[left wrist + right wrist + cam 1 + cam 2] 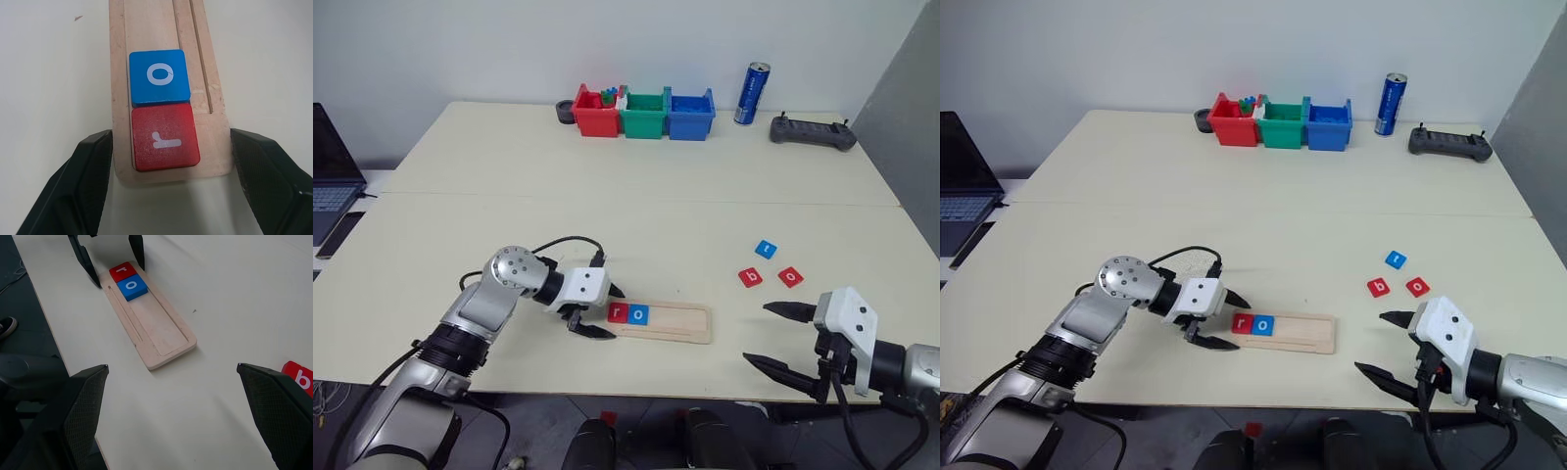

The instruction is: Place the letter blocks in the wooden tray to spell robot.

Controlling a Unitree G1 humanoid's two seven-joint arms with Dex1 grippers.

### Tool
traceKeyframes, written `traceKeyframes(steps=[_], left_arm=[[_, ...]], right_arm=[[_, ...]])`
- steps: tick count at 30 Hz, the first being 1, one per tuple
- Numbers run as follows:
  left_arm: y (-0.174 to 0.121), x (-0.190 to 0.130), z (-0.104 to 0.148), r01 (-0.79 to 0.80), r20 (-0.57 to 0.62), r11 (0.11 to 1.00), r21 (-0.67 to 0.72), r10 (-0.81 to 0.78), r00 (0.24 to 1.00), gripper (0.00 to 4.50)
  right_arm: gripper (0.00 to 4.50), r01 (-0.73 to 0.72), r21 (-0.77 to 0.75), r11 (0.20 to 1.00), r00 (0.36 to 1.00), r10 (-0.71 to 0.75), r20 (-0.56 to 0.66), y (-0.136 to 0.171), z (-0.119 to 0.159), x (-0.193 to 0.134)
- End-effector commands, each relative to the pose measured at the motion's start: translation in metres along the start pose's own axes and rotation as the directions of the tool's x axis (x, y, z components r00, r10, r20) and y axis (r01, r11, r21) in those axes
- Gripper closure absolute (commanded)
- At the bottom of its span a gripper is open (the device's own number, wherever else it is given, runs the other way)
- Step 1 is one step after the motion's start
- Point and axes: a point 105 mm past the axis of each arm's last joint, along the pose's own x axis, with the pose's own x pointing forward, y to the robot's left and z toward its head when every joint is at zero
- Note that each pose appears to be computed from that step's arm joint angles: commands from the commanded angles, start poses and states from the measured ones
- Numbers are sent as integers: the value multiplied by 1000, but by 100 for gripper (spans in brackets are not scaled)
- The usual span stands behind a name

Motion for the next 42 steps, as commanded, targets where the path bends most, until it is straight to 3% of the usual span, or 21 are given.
traceKeyframes(steps=[1, 8, 14, 24, 33, 42], left_arm=[[-5, 8, -1, 36, 13, 999, -17, -36, 999, 7], [0, 3, 5, -4, 54, 1000, 3, 4, 999, 3], [5, -21, 10, -100, 79, 994, -39, 103, 992, 3], [4, -73, 8, -363, 130, 897, -253, 403, 906, 3], [-7, -97, 21, -338, 248, 891, -303, 417, 875, 3], [-21, -94, 24, -278, 281, 928, -250, 344, 896, 3]], right_arm=[[0, -2, -27, 1000, 1000, 2, 19, 1, 6, 1], [0, -4, -29, 1000, 1000, 4, 22, 1, 8, 1], [0, 10, -21, 1000, 999, -10, 31, -2, 9, 0], [0, 107, 31, 994, 991, -109, 83, -22, 11, -4], [0, 250, 151, 957, 957, -267, 111, -49, 8, -1], [0, 343, 113, 933, 937, -348, 25, -57, -8, 7]])
